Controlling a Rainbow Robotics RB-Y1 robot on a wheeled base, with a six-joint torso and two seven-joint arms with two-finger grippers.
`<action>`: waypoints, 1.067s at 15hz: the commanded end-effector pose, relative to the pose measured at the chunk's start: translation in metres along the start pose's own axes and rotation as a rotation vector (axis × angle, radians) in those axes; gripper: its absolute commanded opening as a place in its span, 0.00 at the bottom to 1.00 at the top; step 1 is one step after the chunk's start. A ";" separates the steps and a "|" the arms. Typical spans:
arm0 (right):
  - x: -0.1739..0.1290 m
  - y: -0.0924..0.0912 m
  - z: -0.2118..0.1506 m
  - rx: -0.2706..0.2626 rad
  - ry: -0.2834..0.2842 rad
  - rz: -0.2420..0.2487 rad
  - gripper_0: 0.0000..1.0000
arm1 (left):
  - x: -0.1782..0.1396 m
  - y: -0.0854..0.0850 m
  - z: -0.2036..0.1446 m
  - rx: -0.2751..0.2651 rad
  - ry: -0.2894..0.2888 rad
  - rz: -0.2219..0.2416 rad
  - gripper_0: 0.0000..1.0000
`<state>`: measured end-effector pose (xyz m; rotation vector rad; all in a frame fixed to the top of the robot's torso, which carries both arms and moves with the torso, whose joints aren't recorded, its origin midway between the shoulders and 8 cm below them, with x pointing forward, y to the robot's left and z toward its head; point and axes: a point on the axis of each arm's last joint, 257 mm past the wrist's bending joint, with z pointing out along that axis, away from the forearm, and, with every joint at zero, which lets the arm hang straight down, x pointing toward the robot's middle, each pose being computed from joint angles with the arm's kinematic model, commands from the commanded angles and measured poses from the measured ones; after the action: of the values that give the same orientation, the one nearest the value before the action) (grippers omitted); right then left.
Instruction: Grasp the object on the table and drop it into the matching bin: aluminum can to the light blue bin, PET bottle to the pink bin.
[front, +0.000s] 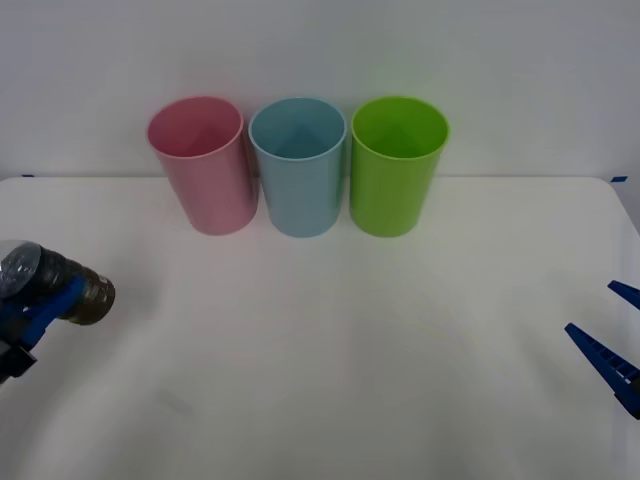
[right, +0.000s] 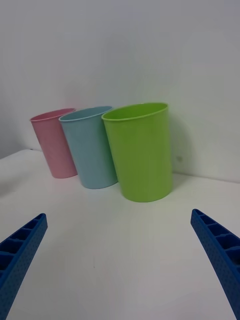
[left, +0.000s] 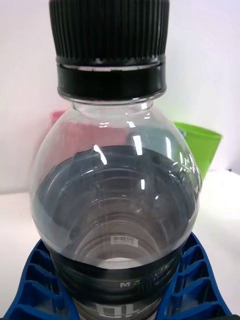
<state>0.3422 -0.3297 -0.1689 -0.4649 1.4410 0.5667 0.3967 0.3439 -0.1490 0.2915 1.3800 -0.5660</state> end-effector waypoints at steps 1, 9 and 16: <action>0.000 0.000 0.000 0.000 0.000 0.000 1.00 | -0.039 -0.014 0.033 0.001 -0.059 -0.038 0.00; 0.000 0.000 0.000 0.000 0.000 0.000 1.00 | -0.122 -0.018 0.114 -0.028 -0.172 -0.049 0.00; 0.000 0.000 0.000 0.000 0.000 0.000 1.00 | -0.138 0.004 0.194 -0.083 -0.140 0.038 0.00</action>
<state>0.3423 -0.3297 -0.1689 -0.4649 1.4410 0.5666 0.5397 0.2766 0.0201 0.1986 1.2493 -0.5063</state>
